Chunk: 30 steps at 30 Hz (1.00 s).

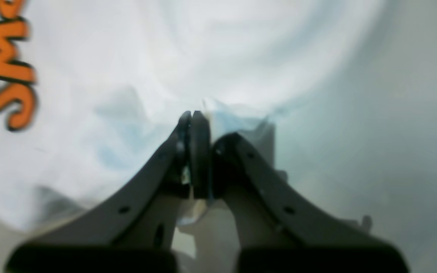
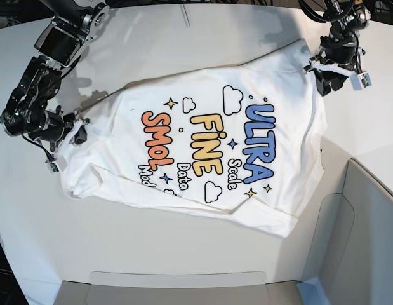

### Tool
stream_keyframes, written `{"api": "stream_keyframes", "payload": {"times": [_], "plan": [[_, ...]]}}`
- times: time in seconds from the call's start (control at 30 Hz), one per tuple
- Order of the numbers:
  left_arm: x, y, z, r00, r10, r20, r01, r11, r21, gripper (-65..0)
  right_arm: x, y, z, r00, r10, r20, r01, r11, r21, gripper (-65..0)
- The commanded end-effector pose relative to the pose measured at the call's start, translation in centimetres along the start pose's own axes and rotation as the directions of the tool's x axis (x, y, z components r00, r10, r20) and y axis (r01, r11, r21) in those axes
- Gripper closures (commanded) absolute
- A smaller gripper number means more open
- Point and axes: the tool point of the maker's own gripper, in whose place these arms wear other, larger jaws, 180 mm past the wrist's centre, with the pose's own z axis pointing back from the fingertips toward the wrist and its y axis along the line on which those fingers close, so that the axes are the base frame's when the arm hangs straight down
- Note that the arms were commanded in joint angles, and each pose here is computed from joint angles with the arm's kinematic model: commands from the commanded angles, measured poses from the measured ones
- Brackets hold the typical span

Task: Layout the t-shirt on the table in an organized manner, then fold the t-shirt properly
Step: 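Grasp the shirt shoulder corners with both grippers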

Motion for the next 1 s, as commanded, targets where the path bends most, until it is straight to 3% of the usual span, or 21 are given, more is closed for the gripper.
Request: {"api": "stream_keyframes", "payload": {"times": [0.0, 0.07, 0.2, 0.37, 0.53, 0.7, 0.83, 0.97], "plan": [[1.7, -0.2, 0.5, 0.997, 0.042, 0.064, -0.040, 0.999, -0.023, -24.5, 0.9, -0.9, 0.9, 0.999, 0.027, 0.028, -0.026, 0.999, -0.031, 0.0], [2.0, 0.6, 1.4, 0.984, 0.163, 0.073, -0.161, 0.986, -0.040, -26.9, 0.8, -0.8, 0.9, 0.999, 0.025, 0.026, -0.024, 0.999, -0.028, 0.0], [1.2, 1.6, 3.0, 0.950, 0.313, -0.013, -0.313, 0.947, -0.074, -29.3, 0.8, -0.9, 0.9, 0.999, 0.025, 0.025, -0.025, 0.999, -0.029, 0.0], [-1.3, 2.4, 4.3, 0.927, 0.330, -0.179, -0.342, 0.939, -0.038, -29.5, 1.0, -0.3, 0.5, 0.998, 0.059, 0.008, -0.059, 0.998, -0.020, 0.0], [-3.3, 2.2, 4.0, 0.896, 0.351, -0.273, -0.374, 0.927, -0.034, -29.5, 0.5, 1.0, -0.3, 0.991, 0.127, -0.039, -0.127, 0.992, 0.006, 0.0], [-4.0, 1.4, 3.5, 0.887, 0.307, -0.346, -0.340, 0.940, -0.039, -29.4, 0.3, 1.4, -0.5, 0.990, 0.131, -0.044, -0.130, 0.991, 0.015, 0.0], [-6.4, 0.8, 2.2, 0.877, 0.151, -0.455, -0.169, 0.986, 0.001, -29.2, 0.3, 1.4, -0.5, 0.990, 0.131, -0.044, -0.130, 0.991, 0.015, 0.0], [-8.1, -0.6, 1.6, 0.855, 0.063, -0.515, -0.087, 0.996, -0.023, -29.2, 0.4, 1.2, -0.4, 0.990, 0.132, -0.044, -0.132, 0.991, 0.011, 0.0]]}}
